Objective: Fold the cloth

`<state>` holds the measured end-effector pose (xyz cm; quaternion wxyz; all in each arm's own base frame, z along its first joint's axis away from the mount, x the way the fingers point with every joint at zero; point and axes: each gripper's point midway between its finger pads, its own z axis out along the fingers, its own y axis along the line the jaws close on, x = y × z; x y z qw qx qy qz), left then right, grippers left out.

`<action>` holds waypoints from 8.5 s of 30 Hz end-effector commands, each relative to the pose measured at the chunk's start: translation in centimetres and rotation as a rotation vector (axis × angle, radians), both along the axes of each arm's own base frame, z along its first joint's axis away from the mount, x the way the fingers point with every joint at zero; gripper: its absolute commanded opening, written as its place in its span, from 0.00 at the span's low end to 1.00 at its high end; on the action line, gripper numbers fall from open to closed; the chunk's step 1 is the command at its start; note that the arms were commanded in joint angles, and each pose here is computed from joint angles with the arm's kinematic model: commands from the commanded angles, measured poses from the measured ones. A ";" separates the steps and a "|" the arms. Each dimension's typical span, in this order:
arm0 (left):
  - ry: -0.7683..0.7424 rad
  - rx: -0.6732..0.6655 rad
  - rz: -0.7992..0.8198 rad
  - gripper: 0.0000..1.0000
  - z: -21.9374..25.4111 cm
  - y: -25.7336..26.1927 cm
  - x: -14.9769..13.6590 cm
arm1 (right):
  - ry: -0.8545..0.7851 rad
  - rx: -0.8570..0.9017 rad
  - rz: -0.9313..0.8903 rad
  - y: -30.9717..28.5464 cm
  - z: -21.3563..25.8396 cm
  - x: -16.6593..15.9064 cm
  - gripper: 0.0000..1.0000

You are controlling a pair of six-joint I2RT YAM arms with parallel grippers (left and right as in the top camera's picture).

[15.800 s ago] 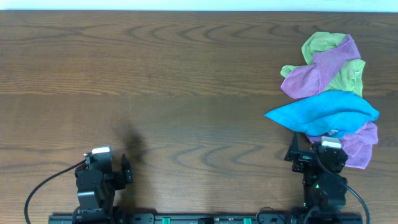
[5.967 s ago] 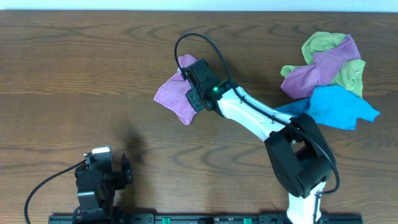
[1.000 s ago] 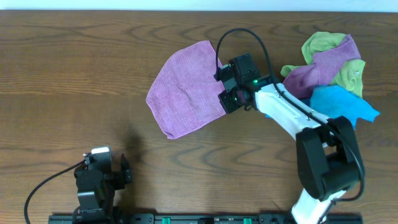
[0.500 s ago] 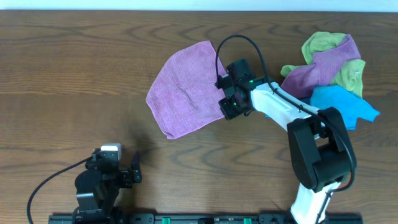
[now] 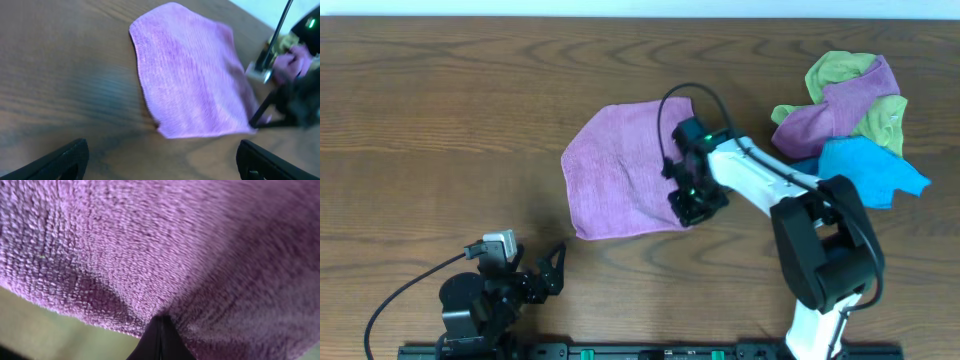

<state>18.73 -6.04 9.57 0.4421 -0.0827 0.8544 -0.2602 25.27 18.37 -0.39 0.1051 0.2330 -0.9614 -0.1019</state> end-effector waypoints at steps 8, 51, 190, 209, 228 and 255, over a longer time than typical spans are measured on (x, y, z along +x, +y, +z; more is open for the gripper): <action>0.099 -0.281 0.119 0.95 0.6 -0.6 0.2 | -0.109 0.010 -0.024 -0.1 3.2 0.9 0.02; 0.104 -0.334 0.185 0.95 0.9 0.0 0.6 | -0.446 0.562 -0.066 10.1 4.5 12.0 0.01; 0.152 -0.522 -0.426 0.99 3.9 -15.9 26.9 | -0.938 0.365 -0.307 -5.3 30.4 13.0 0.59; 0.446 -0.344 -0.435 0.95 0.6 -9.2 19.7 | -0.906 0.368 -0.302 -5.1 29.9 12.4 0.59; 0.560 -0.432 -0.369 0.95 -3.7 -9.4 16.1 | -0.896 0.384 -0.291 -4.6 29.9 12.2 0.59; 0.559 -0.457 -0.343 0.95 -5.9 -11.2 16.5 | -0.848 0.364 -0.285 -4.8 29.0 11.3 0.99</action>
